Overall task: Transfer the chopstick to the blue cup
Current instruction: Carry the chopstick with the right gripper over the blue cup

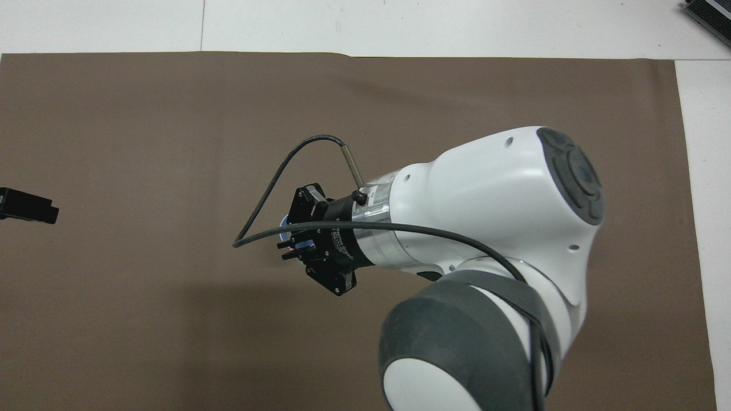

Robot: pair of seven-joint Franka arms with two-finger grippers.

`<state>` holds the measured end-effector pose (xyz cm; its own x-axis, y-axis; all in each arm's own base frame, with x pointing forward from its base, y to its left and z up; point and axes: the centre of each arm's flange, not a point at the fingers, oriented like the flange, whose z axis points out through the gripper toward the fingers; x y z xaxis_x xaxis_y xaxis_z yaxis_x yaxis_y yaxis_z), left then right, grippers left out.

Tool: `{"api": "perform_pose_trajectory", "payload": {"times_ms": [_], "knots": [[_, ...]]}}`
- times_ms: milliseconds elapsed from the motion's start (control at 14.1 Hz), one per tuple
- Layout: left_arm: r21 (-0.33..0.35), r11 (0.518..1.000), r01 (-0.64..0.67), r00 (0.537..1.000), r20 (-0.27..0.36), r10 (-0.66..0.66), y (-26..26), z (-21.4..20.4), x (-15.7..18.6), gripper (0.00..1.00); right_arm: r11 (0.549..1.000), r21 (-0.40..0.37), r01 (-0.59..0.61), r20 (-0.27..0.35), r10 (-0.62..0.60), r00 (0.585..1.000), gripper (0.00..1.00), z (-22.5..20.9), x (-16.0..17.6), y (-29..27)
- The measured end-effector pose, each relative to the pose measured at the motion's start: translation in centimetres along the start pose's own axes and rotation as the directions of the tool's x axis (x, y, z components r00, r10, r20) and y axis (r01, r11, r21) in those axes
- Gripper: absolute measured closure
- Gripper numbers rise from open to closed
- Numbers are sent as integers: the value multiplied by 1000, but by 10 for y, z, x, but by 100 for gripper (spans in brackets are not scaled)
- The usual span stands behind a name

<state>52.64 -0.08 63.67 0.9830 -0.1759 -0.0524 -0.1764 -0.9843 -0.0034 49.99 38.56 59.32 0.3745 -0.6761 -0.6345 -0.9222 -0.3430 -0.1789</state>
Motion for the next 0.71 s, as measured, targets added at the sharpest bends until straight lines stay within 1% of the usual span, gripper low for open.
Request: {"api": "perform_pose_trajectory", "payload": {"times_ms": [497,711], "knots": [[-7,1000,-7,1000,10,7,4,0,2,0,999,-20,-25,-18,25,1000,90,27,21,-8],[-44,999,-13,1000,26,14,10,1,1,0,999,-25,-43,-26,43,999,90,40,33,-9]]}}
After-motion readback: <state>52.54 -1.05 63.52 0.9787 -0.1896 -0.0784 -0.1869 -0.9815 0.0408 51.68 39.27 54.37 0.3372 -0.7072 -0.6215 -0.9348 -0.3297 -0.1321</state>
